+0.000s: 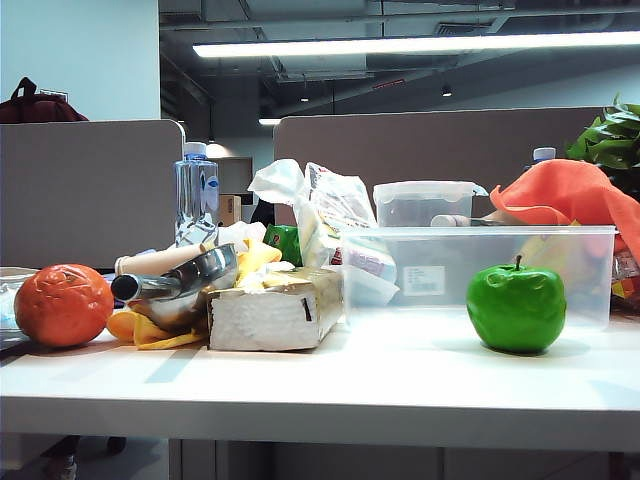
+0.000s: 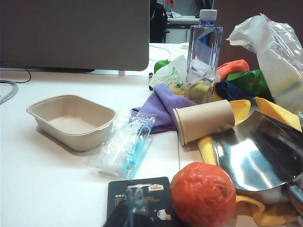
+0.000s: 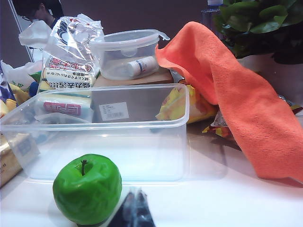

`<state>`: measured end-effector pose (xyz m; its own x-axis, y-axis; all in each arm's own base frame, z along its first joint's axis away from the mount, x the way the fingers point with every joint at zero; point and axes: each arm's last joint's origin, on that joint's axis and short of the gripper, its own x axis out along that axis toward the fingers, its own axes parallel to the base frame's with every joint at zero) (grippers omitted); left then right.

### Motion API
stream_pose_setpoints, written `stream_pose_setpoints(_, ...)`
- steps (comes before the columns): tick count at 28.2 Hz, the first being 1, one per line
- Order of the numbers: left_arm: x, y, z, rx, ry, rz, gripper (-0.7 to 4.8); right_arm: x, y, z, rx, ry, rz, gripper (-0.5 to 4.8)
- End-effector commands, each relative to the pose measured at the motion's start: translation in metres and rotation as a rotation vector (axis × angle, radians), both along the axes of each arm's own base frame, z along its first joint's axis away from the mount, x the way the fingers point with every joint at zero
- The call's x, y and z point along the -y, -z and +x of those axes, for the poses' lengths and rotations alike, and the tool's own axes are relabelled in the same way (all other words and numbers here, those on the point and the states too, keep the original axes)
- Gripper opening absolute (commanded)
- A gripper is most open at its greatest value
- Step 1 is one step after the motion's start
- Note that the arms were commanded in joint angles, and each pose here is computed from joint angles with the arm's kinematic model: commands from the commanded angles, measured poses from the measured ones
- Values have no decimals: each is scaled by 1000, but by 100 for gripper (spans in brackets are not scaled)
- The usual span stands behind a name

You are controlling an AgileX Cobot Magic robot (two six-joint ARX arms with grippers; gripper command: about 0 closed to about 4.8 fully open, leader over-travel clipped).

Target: Pick up the metal ice scoop from the table and place it inside the transparent plastic box.

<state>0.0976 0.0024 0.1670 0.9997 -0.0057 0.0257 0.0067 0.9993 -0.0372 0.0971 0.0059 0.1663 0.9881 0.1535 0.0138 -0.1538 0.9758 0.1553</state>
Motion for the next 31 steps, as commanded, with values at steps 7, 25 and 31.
stream_pose_setpoints(7, 0, -2, 0, 14, 11, 1, -5, -8, -3, -1, 25, -51, 2, -1)
stream_pose_setpoints(25, 11, -22, -9, -59, 375, -264, -5, -61, 3, -21, -46, -567, -21, -1)
stream_pose_setpoints(31, 10, -75, -10, -350, 311, -387, -6, -61, 3, -21, -48, -567, -22, -1)
